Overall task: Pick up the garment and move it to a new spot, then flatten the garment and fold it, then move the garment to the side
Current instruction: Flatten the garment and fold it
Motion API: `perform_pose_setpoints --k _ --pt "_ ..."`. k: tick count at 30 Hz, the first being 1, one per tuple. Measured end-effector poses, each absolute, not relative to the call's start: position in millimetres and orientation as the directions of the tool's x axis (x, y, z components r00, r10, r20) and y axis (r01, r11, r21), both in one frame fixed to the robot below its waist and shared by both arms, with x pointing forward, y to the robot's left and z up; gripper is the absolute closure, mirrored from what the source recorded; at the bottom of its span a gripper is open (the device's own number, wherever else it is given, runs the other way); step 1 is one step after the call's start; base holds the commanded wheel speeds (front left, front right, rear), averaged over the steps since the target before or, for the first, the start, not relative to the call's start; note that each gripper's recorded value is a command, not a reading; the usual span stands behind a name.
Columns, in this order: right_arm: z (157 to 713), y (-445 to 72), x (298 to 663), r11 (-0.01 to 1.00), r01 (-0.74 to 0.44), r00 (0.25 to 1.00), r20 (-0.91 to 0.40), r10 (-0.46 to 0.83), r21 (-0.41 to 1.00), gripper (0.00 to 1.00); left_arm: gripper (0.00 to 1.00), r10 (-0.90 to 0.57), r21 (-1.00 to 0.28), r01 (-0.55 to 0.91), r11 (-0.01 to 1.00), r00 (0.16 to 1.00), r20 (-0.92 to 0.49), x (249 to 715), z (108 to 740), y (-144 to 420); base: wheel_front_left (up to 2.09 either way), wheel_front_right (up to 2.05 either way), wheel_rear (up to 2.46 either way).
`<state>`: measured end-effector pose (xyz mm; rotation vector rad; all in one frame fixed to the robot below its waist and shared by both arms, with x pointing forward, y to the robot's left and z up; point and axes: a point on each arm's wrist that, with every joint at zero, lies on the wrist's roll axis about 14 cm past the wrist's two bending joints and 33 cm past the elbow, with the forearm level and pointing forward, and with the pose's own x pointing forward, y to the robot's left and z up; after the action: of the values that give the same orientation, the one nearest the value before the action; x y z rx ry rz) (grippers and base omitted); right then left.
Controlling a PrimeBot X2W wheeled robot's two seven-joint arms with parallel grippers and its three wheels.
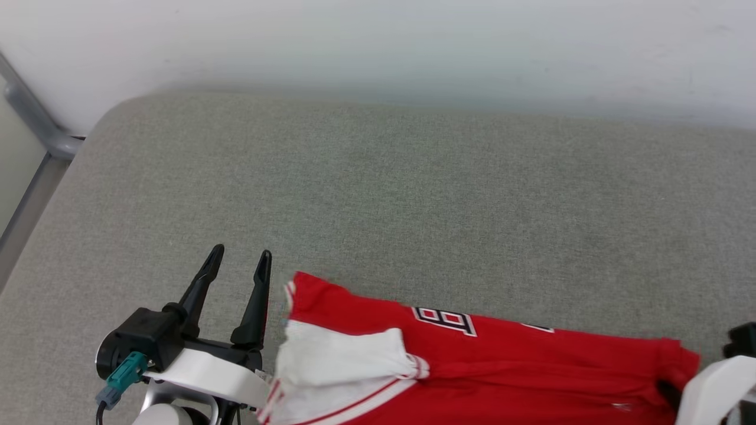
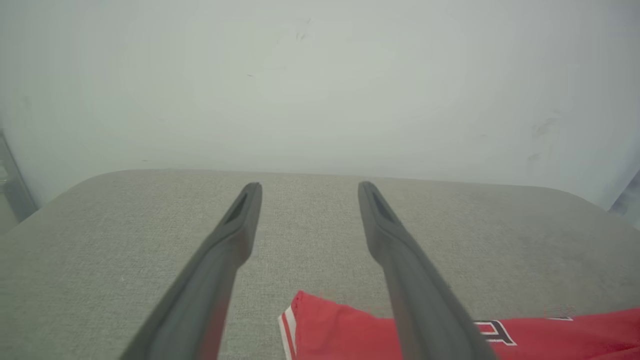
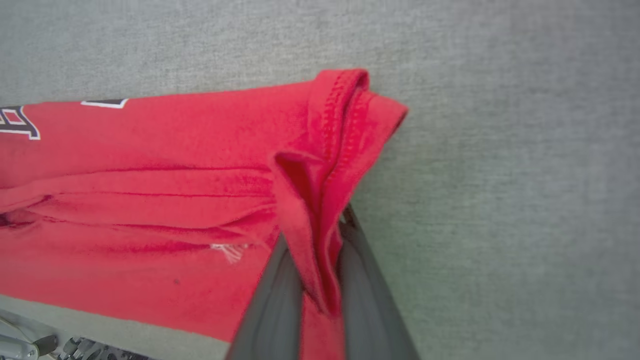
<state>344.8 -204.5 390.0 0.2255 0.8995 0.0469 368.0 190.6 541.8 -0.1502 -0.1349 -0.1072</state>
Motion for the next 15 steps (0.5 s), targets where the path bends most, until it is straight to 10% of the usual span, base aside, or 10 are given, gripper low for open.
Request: perform_pose_setpoints --k 10,15 --pt "417 -282 334 0.959 0.242 0.657 -0.752 -0.05 0.148 1.0 0.0 -0.106 -0.136 0.128 0.982 0.982 0.155 362 547 185 0.0 0.0 0.0" --pt "420 -249 331 0.868 0.27 0.659 -0.737 0.15 0.417 1.0 0.0 -0.112 -0.137 0.134 0.982 0.982 0.154 359 547 182 0.0 0.0 0.0"
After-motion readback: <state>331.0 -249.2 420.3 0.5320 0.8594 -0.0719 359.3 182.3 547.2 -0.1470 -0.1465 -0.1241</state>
